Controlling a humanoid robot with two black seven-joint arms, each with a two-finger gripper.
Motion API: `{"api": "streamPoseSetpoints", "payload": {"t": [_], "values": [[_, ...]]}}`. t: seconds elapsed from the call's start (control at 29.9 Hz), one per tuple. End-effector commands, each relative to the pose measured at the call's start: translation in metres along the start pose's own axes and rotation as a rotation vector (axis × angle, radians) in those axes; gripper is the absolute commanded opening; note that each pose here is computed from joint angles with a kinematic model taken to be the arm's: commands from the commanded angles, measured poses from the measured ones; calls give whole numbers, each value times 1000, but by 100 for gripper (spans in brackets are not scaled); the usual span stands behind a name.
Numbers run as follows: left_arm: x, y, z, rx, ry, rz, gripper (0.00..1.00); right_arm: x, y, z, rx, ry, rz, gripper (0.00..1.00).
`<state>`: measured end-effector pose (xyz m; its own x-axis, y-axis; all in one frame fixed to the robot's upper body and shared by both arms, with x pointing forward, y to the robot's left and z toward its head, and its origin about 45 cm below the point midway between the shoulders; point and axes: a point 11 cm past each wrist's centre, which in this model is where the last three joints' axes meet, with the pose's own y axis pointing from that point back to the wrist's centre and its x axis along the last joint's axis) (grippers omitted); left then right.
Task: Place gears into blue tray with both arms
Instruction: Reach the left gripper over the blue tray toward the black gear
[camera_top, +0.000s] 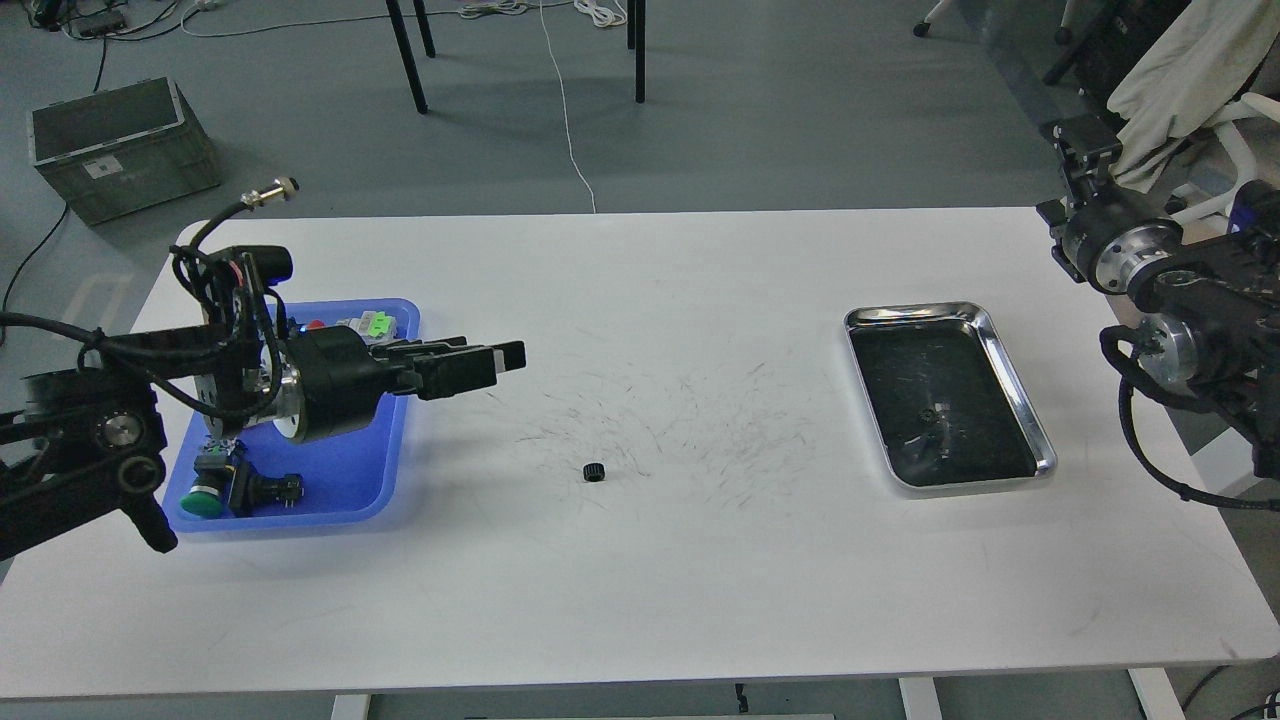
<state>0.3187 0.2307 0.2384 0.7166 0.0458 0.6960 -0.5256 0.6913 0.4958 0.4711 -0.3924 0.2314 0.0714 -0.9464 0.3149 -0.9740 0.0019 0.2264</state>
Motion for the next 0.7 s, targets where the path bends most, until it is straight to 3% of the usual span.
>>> {"api": "streamPoseSetpoints", "payload": {"t": [0.0,0.23,0.47,0.67], "values": [[-16,-15,-1,3,-103,-12,87,1,-1,-2,5,4,3,95],[-35,-36,-5,3,-168,-25,86,8,-2,-11,29,-32,35,95],[-48,-56,-15,26,-174,-43,77,11,-1,-10,27,-28,48,95],[-62,-74,-19,34,-236,-47,76,21,-1,-15,42,-53,73,95]]}}
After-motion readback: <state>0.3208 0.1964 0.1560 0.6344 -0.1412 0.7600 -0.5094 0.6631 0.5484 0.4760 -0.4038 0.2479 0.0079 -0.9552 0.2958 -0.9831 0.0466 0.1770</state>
